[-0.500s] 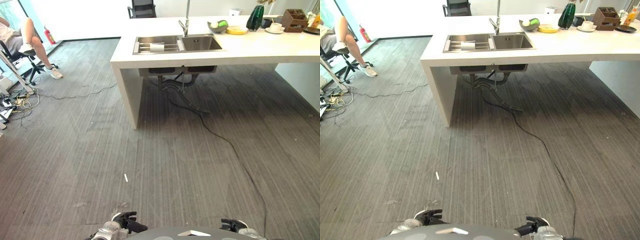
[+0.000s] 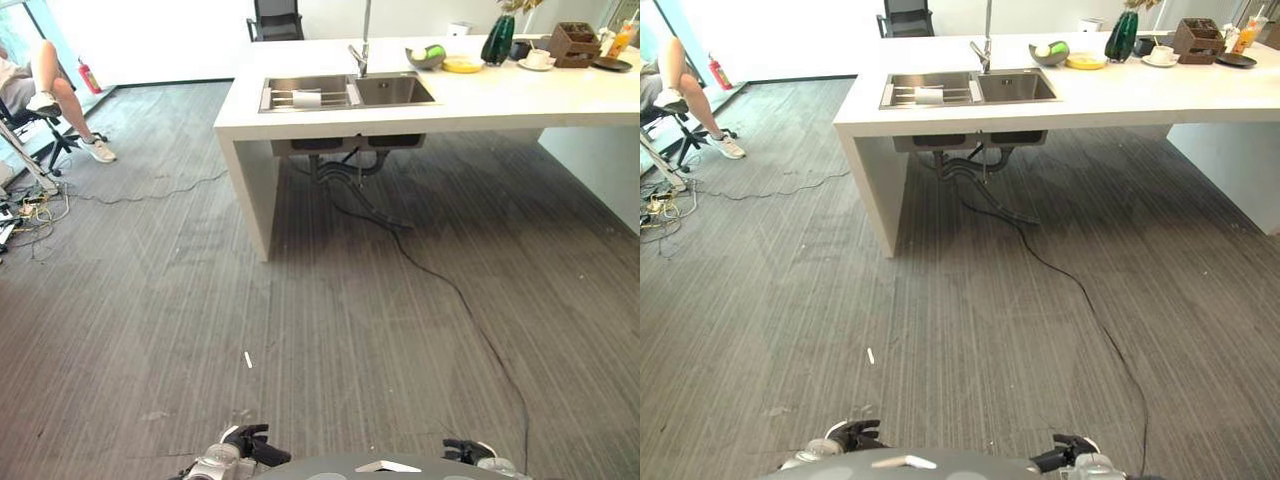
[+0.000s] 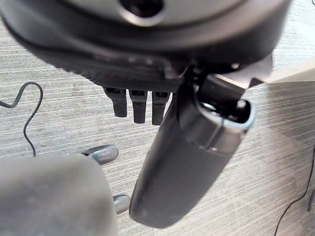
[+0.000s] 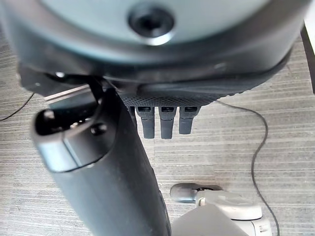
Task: Place the dishes in the dishwasher.
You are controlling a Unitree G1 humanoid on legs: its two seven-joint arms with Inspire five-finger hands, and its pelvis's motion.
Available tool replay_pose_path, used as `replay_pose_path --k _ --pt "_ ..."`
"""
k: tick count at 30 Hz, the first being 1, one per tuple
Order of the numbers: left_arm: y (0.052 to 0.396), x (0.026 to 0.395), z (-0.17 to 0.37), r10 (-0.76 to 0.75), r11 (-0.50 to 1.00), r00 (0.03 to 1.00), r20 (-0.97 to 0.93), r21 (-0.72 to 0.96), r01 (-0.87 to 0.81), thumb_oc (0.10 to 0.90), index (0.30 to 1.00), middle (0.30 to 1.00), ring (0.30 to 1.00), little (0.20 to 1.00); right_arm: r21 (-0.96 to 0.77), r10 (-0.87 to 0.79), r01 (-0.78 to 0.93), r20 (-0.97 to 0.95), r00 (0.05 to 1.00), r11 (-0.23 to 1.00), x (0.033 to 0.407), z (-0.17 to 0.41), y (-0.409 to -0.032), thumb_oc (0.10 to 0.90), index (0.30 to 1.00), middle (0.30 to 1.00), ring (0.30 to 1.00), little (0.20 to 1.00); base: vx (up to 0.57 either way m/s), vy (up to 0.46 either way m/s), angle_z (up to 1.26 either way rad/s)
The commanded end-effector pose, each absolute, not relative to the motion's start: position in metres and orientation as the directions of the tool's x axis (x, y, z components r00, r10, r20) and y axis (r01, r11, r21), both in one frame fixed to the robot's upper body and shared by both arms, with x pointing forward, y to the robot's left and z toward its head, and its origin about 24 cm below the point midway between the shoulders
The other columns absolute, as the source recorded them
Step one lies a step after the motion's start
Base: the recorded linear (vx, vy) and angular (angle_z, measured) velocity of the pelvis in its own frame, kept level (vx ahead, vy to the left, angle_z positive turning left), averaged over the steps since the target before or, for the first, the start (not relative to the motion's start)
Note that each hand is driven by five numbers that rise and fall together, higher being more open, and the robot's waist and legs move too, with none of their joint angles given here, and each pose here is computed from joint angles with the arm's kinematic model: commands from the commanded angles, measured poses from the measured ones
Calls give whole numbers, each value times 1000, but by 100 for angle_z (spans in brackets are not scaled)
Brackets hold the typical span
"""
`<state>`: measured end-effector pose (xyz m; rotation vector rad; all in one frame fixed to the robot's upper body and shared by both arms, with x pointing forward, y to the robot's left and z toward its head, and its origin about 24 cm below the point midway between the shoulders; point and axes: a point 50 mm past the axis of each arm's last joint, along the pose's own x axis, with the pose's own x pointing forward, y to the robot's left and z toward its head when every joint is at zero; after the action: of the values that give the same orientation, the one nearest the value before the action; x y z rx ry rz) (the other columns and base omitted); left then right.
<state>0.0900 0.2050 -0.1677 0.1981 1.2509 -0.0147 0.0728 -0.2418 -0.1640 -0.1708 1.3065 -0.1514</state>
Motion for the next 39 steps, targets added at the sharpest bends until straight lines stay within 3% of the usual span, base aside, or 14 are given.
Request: replay_pose_path --k 1,8,17,23,31,39 --pt "203 118 -162 98 981 379 -920 153 118 800 900 900 900 900 -238 -239 39 -925 296 970 97 -159 -247 800 900 900 900 900 0 0 0" --pt "201 120 -162 65 994 369 -927 93 59 800 900 900 900 900 -233 -231 28 -928 293 972 101 -157 -249 800 900 900 900 900 0 0 0" --pt "195 166 -145 55 986 510 -859 129 110 800 900 900 900 900 -232 -250 95 -880 405 968 134 -146 -252 800 900 900 900 900 -30 23 -1" --pt "193 175 -142 56 983 528 -847 139 119 800 900 900 900 900 -225 -257 126 -872 417 966 138 -144 -253 800 900 900 900 900 12 6 5" --pt "189 208 -124 47 983 621 -782 148 112 800 900 900 900 900 -211 -280 207 -872 402 955 135 -144 -258 800 900 900 900 900 26 -80 7" --pt "180 235 -105 28 986 718 -695 136 92 800 900 900 900 900 -234 -354 297 -815 459 926 141 -131 -282 800 900 900 900 900 89 -142 38"
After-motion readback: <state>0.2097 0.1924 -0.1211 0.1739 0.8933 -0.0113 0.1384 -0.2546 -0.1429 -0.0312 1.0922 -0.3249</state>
